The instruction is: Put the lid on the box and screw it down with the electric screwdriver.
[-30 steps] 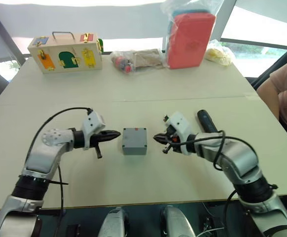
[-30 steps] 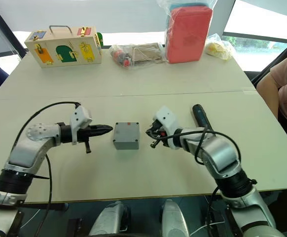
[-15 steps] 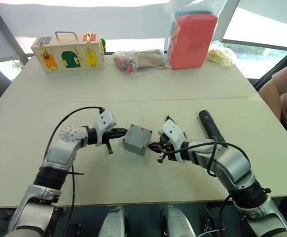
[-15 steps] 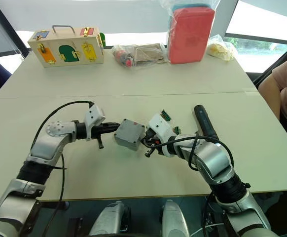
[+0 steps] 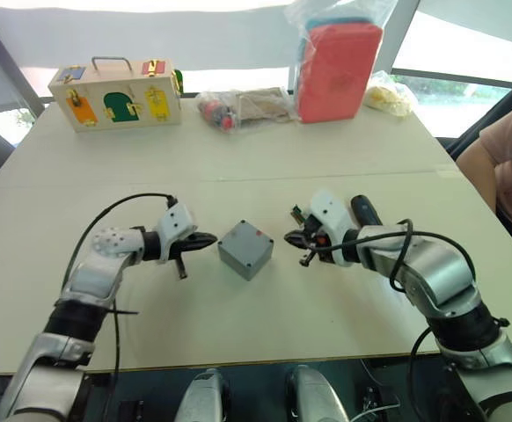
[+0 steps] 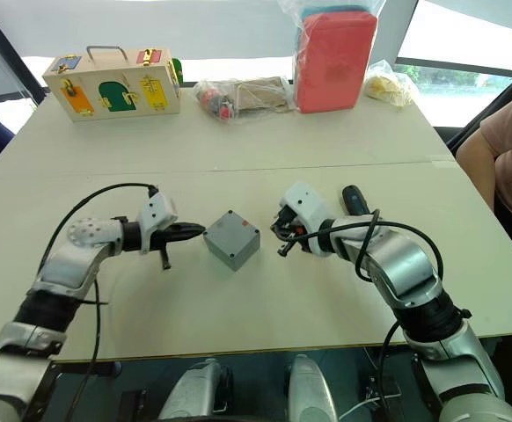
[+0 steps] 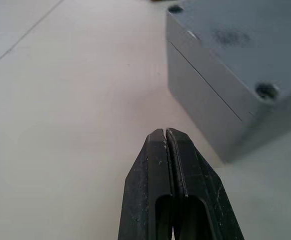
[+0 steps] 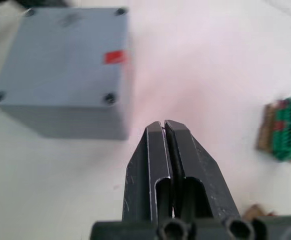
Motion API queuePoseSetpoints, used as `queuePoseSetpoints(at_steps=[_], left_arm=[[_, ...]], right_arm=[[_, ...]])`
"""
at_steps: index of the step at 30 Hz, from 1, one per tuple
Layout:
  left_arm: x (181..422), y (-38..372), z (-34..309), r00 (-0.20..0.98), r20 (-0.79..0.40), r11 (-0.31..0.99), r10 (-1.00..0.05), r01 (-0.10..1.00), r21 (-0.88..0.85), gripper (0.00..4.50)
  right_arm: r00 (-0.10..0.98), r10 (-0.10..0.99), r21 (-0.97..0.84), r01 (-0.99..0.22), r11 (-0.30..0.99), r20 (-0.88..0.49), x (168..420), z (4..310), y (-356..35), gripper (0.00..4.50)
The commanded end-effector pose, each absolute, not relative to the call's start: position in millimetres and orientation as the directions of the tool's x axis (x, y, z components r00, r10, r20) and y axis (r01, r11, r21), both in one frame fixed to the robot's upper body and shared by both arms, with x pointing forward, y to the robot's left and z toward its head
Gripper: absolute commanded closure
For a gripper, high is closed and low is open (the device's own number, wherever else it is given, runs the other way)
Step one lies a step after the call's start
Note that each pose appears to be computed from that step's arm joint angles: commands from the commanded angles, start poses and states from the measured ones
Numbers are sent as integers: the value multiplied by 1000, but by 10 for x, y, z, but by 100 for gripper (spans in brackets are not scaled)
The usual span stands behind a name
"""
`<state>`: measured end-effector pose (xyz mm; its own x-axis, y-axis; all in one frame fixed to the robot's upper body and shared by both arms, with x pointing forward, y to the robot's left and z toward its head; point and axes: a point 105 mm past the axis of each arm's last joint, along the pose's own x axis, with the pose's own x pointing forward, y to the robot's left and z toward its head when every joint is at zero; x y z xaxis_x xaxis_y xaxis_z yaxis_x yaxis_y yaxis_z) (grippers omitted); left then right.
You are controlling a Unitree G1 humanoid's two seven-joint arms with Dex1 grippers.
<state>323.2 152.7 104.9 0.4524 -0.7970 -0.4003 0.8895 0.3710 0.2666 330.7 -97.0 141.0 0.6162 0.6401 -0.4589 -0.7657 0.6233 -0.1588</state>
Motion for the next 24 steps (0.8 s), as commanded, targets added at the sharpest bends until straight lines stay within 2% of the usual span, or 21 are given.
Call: queuePoseSetpoints(at_steps=[1,5,12,24], left_arm=[[3043,1491,1217,412,-388,321,-824,905,279,450],[2954,1441,1215,398,-391,313,-830,912,265,450],[3079,1293,1234,423,-356,332,-833,898,289,450],[3255,1247,1294,427,-347,318,-835,889,329,450]], right_arm=[[619,676,-194,-778,598,-399,3422,1480,-871,445],[588,717,-165,-803,572,-374,3471,1428,-742,445],[522,749,-126,-845,520,-408,3398,1269,-628,445],[477,778,-73,-867,493,-408,3136,1276,-632,445]])
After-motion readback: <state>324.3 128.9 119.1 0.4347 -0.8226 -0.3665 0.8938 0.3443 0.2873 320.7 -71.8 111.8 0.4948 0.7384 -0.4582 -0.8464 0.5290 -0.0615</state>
